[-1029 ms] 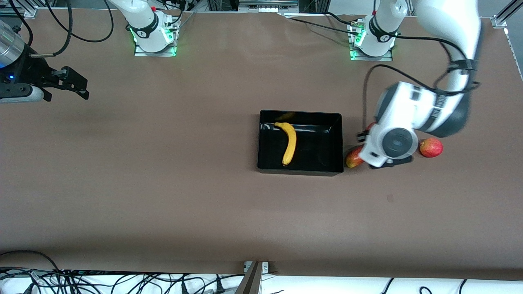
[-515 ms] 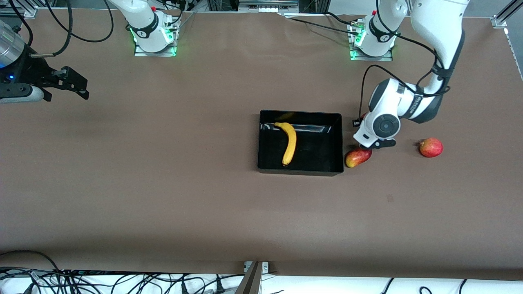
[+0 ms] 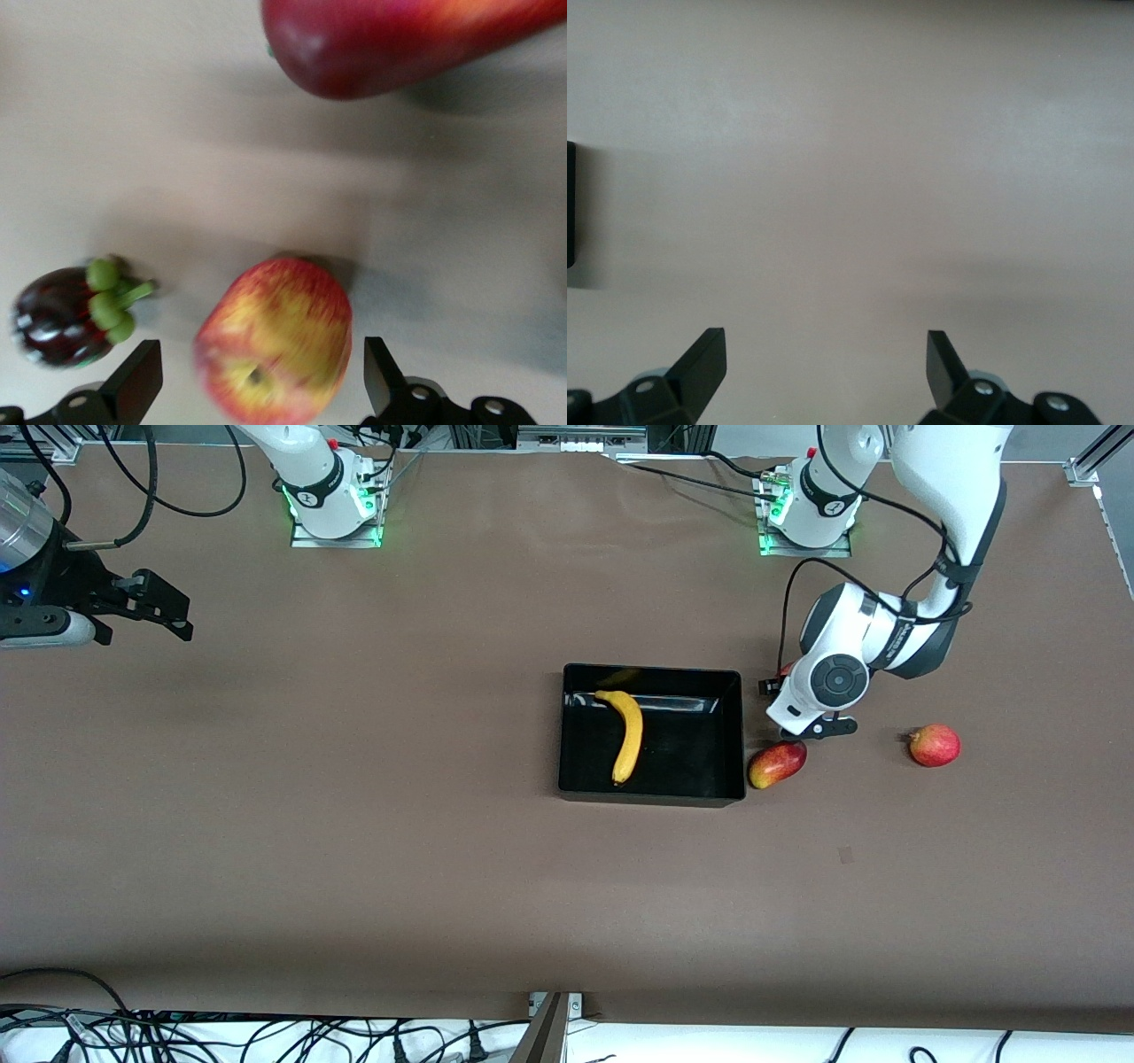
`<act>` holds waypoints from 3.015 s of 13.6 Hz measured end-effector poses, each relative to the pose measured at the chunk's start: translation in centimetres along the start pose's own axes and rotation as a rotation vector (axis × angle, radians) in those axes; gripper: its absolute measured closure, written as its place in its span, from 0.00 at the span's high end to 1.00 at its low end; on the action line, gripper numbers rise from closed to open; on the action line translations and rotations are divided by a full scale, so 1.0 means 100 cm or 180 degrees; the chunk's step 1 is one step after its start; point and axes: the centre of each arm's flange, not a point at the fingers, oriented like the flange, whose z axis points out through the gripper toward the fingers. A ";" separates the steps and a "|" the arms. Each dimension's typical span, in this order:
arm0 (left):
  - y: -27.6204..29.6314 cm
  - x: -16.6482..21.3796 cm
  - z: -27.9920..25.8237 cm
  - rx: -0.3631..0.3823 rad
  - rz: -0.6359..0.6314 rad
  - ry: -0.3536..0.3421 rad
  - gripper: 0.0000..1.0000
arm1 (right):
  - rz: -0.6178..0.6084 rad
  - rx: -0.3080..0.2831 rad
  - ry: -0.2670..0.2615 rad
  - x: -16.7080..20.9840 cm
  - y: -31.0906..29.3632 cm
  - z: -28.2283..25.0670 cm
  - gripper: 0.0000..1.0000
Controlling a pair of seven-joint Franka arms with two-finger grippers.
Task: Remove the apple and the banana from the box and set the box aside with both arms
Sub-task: 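Set the apple beside the mangosteen and open the left gripper, then reach the left gripper into the box down to the banana, then grasp the yellow banana with the left gripper and lift it, then carry the banana out and lay it beside the mango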
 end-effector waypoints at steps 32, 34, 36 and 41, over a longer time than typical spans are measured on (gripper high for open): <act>0.148 0.024 -0.216 -0.0989 0.0491 0.0511 0.34 | -0.0001 -0.0001 -0.0001 0.000 0.000 0.000 1.00; 0.100 0.034 -0.226 -0.0861 0.0373 0.0299 0.34 | -0.0001 -0.0001 -0.0001 0.000 0.000 0.000 1.00; 0.031 0.065 -0.207 -0.0585 0.0382 0.0161 0.34 | -0.0001 -0.0001 -0.0001 0.000 0.000 0.000 1.00; -0.082 0.144 -0.106 -0.0170 0.0870 -0.0033 0.34 | -0.0001 -0.0001 -0.0001 0.000 0.000 0.000 1.00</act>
